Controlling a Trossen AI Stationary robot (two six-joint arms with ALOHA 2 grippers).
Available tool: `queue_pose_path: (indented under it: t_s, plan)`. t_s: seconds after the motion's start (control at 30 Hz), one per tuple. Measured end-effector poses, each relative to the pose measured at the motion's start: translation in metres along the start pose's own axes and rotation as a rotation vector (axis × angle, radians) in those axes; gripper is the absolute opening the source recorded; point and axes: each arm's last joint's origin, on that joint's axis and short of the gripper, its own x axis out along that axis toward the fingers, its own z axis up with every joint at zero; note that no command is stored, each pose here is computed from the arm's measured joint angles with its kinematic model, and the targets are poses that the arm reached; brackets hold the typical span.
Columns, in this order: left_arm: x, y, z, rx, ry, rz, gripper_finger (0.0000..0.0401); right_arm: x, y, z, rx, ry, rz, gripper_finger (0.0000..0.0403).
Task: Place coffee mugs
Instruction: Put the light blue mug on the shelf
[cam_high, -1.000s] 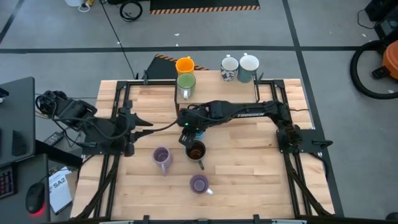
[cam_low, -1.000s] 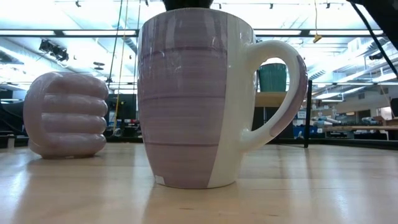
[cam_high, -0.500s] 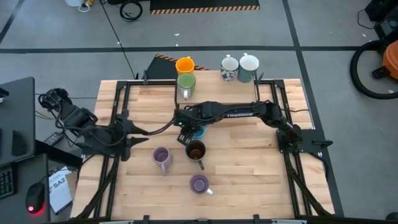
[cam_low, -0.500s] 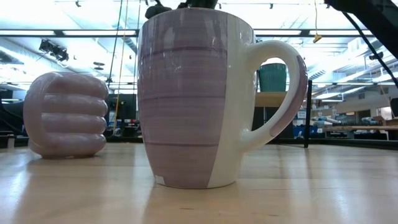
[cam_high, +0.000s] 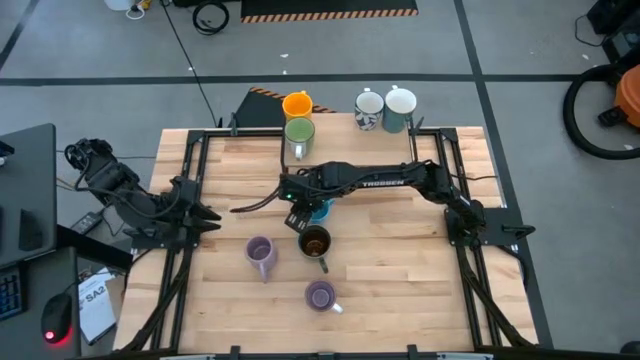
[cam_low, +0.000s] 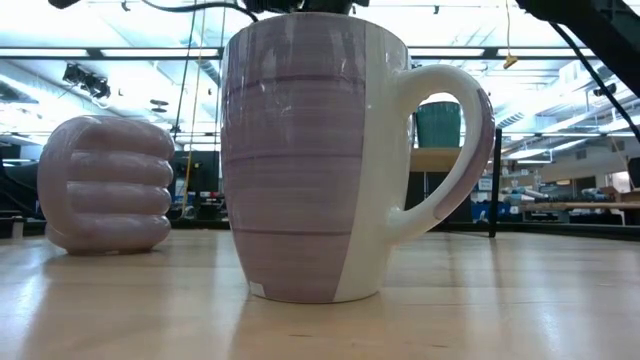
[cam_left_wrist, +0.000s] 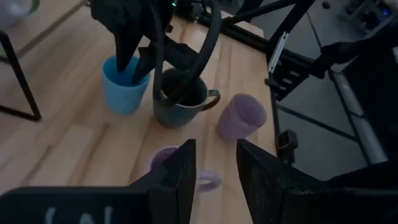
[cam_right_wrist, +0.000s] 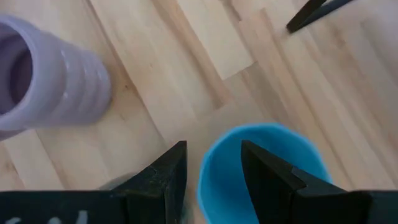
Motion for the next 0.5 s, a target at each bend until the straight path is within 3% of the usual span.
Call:
queue_pose_path:
  t_s: [0.5]
  plan:
    - [-0.018,0.005,0.013,-0.096,-0.164,-0.037,0.0121,0.037,-0.007,-0.017,0.007,0.079,0.024,0.0157]
